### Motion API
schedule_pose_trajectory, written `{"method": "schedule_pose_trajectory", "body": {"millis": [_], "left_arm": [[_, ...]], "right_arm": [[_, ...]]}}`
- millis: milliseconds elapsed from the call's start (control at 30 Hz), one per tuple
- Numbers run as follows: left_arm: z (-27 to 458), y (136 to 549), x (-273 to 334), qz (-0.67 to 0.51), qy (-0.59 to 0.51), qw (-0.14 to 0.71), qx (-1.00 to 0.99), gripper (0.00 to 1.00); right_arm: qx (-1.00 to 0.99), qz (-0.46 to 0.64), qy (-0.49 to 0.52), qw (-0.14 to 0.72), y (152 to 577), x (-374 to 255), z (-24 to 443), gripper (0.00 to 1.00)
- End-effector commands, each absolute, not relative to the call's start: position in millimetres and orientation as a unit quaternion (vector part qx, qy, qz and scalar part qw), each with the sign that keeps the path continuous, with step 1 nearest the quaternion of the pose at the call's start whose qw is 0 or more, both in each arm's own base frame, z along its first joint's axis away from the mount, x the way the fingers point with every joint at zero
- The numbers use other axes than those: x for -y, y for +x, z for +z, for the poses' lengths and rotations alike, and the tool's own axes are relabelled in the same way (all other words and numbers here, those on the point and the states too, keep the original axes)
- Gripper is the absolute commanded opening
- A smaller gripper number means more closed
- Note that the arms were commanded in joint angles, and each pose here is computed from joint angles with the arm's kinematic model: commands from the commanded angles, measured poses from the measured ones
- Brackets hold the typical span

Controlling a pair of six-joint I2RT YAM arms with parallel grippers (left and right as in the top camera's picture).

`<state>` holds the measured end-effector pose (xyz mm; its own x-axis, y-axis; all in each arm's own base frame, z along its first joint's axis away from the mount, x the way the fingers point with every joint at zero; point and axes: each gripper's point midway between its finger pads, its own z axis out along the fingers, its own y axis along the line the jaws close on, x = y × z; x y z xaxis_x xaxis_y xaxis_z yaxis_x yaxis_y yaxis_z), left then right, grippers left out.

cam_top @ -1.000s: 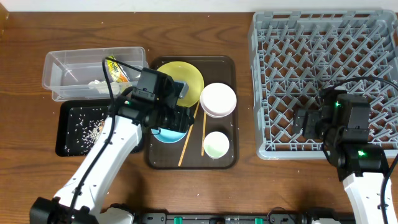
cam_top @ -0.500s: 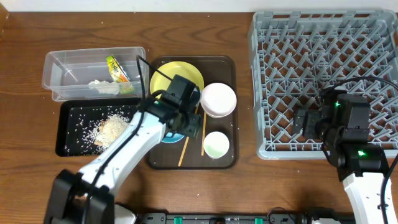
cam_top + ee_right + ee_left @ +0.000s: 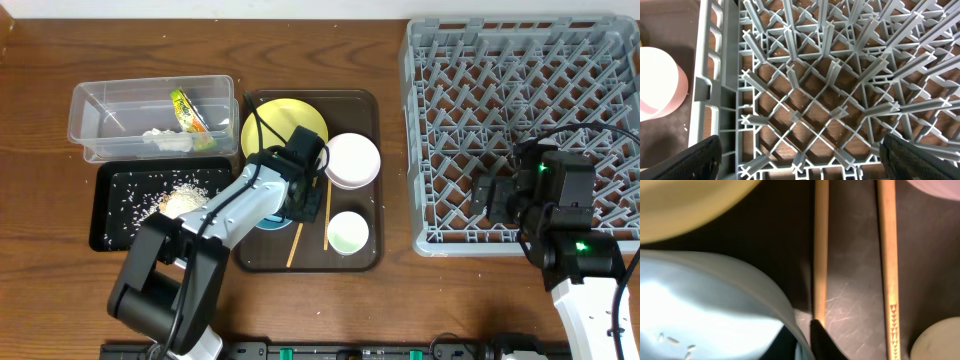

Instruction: Sort waste into correct bins and load items into the dishwasher rack

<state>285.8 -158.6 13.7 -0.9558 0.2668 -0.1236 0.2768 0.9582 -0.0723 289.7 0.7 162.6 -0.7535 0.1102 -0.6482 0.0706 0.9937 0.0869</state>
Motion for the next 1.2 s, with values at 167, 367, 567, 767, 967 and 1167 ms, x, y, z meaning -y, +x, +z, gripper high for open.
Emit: {"method": "schedule_pose_trajectory", "body": {"millis": [167,367,567,767,967,1167], "left_arm": [[92,305,153,-0.083,0.092,0.154,-0.98,0.06],[154,311,139,-0.247,0.029,0.189,-0.95,0.06],[195,319,105,-0.451,-0.014,0.195,-0.871,0.06],[217,327,41,-0.6,-0.067,0.239,-0.76,0.06],[197,337,-8,-0.648,-0.16,0.232,-0.707,0.06],[175,336,-28,-0.658,-0.229,0.201,-0.688,0.06]], "right_arm": [[-0.932,0.035,0.047,0.357,292,-5,172,0.99],[-0.932,0.035,0.047,0.358,292,-5,172,0.99],[-0.932,0.035,0.047,0.357,292,-5,172,0.99],[-0.932,0.035,0.047,0.356,292,-5,172,0.99],[-0.933,0.035,0.047,0.356,292,-5,172,0.99],[-0.933,0.035,0.047,0.356,292,-5,171,0.99]]}}
